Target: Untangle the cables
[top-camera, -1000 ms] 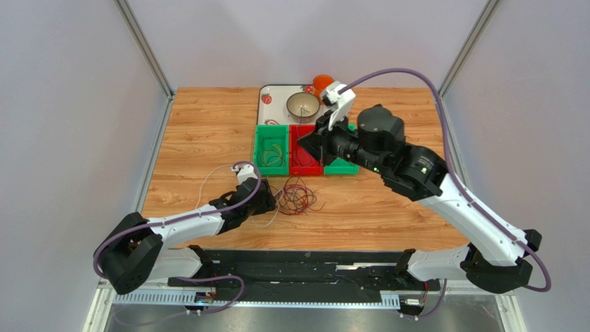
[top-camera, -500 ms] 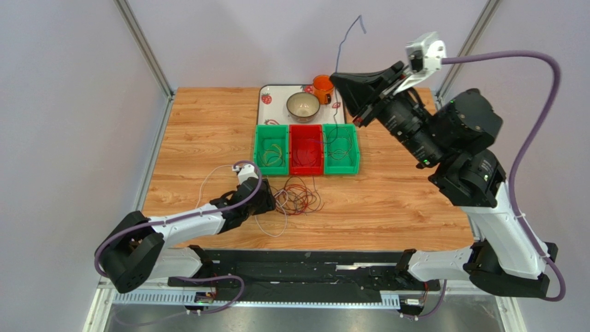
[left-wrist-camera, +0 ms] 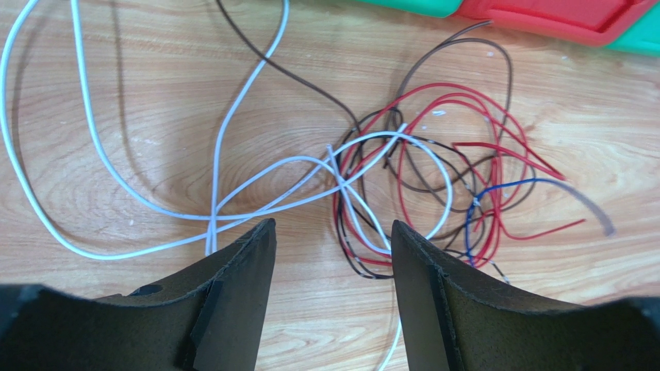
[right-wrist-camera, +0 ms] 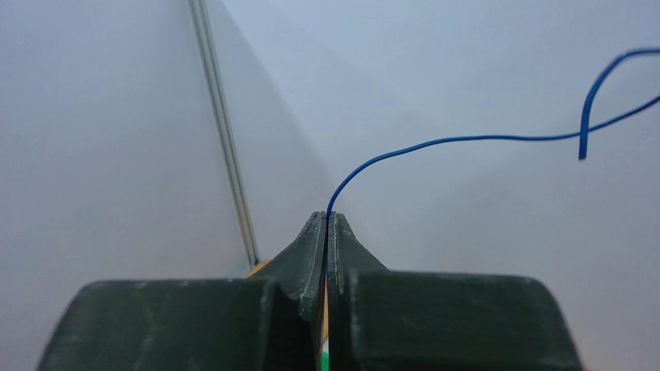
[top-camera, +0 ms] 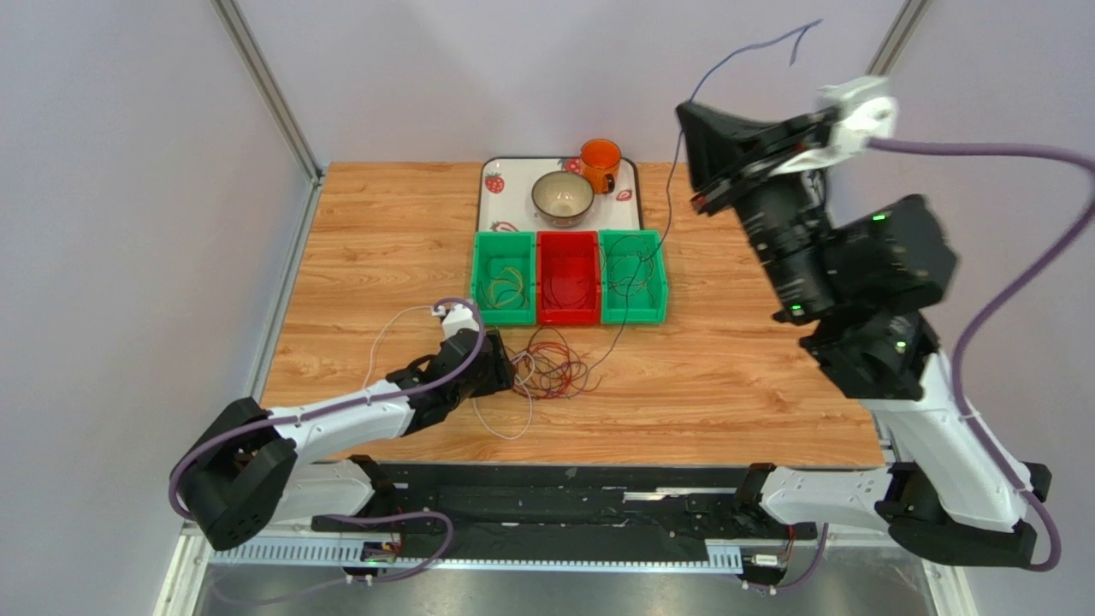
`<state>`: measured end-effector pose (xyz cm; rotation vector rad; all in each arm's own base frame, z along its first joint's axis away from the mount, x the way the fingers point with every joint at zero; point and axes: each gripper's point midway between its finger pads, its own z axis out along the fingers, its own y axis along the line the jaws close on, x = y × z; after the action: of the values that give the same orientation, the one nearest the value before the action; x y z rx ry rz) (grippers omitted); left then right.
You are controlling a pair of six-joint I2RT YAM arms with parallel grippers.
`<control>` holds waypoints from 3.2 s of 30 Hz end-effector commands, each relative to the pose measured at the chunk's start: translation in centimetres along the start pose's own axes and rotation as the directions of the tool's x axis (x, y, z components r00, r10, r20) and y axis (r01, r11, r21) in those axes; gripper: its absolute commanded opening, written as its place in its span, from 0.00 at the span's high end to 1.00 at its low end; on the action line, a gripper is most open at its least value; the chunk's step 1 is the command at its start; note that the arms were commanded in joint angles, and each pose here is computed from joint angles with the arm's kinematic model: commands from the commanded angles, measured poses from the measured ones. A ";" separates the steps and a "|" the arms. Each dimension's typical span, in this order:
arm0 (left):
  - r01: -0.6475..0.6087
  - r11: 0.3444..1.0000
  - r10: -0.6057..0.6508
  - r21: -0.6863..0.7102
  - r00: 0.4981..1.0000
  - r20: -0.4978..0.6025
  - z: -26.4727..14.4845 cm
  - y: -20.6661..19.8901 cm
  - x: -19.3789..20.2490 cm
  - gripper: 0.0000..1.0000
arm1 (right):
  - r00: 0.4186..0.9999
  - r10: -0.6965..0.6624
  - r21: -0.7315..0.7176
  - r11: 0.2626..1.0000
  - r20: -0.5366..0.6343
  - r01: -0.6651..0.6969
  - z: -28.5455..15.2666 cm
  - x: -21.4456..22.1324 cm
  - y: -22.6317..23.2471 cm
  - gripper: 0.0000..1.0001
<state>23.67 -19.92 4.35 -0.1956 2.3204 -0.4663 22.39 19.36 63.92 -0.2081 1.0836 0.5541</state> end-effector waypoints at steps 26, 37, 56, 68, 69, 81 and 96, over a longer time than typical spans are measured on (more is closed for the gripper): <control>-0.009 0.997 0.005 0.076 0.999 0.044 -0.4 -1.8 -1.2 0.36 | 0.430 0.188 0.262 0.958 -0.883 0.119 -19.4 46.1 -2.2 1.00; -0.010 0.997 0.007 0.076 0.999 0.044 -0.4 -1.8 -1.3 0.36 | 0.229 0.209 0.232 0.970 -0.951 0.076 -22.9 50.0 -1.8 0.34; -0.017 0.997 0.014 0.074 0.999 0.036 -0.2 -2.0 -1.2 0.37 | 0.131 0.467 0.476 0.878 -0.875 0.051 -22.1 53.2 -1.6 0.51; -0.015 0.997 0.012 0.078 0.999 0.041 -0.4 -1.9 -1.2 0.37 | 0.063 0.494 0.497 0.852 -0.867 0.164 -23.1 55.5 -2.3 0.56; -0.015 0.997 0.012 0.078 0.999 0.041 -0.4 -1.9 -1.2 0.37 | 0.059 0.496 0.498 0.850 -0.866 0.173 -23.4 55.7 -2.5 0.56; -0.014 0.997 0.011 0.081 0.999 0.042 -0.4 -2.0 -1.2 0.37 | 0.043 0.499 0.494 0.836 -0.866 0.238 -25.0 55.9 -3.4 0.59; -0.016 0.996 0.012 0.084 0.999 0.045 -0.5 -1.9 -1.2 0.37 | 0.049 0.463 0.454 0.836 -0.885 0.308 -24.4 57.5 -4.4 0.71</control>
<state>23.74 -20.59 5.02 -0.1646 2.2980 -0.5051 24.85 23.98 1.74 0.0427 2.7484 0.0862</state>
